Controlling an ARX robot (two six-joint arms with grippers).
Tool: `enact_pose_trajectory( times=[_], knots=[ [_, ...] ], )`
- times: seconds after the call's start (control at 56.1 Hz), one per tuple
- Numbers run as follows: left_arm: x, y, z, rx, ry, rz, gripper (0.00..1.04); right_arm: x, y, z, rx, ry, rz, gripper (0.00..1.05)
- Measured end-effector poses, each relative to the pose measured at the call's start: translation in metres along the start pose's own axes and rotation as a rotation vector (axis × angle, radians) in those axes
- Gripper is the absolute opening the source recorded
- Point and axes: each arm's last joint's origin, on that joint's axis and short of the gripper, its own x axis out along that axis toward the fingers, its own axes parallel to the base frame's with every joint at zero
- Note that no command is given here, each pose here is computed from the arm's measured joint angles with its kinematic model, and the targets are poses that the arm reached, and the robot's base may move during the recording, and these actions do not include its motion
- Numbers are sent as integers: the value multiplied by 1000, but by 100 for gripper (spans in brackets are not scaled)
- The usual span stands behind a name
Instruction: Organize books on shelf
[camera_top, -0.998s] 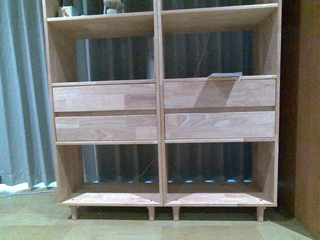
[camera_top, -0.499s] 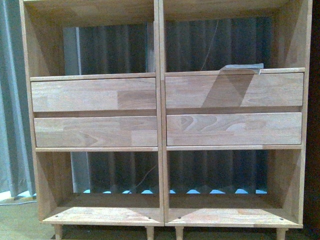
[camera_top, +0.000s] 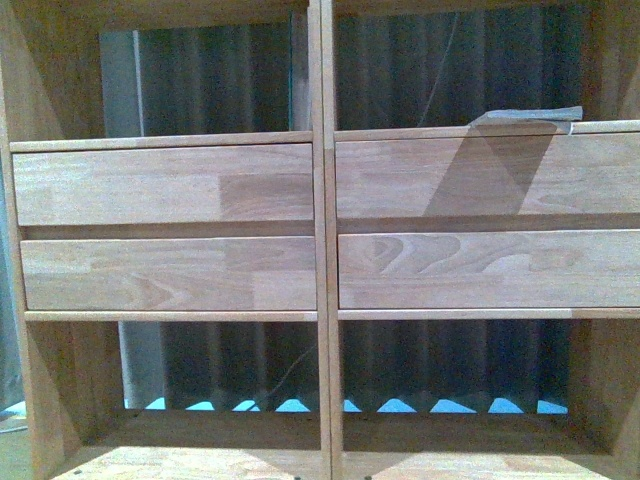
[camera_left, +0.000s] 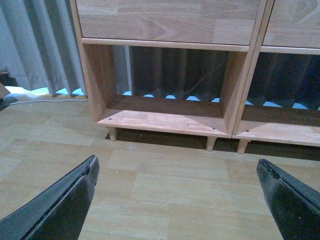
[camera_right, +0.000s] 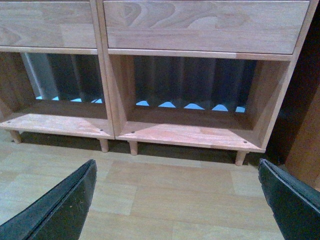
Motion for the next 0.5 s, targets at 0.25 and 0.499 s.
enact_pose_trajectory(
  times=[0.25,0.499],
  knots=[
    [0,0,0,0,0,0,97,0,0,0,0,0,0,98],
    [0,0,0,0,0,0,97,0,0,0,0,0,0,98]
  ],
)
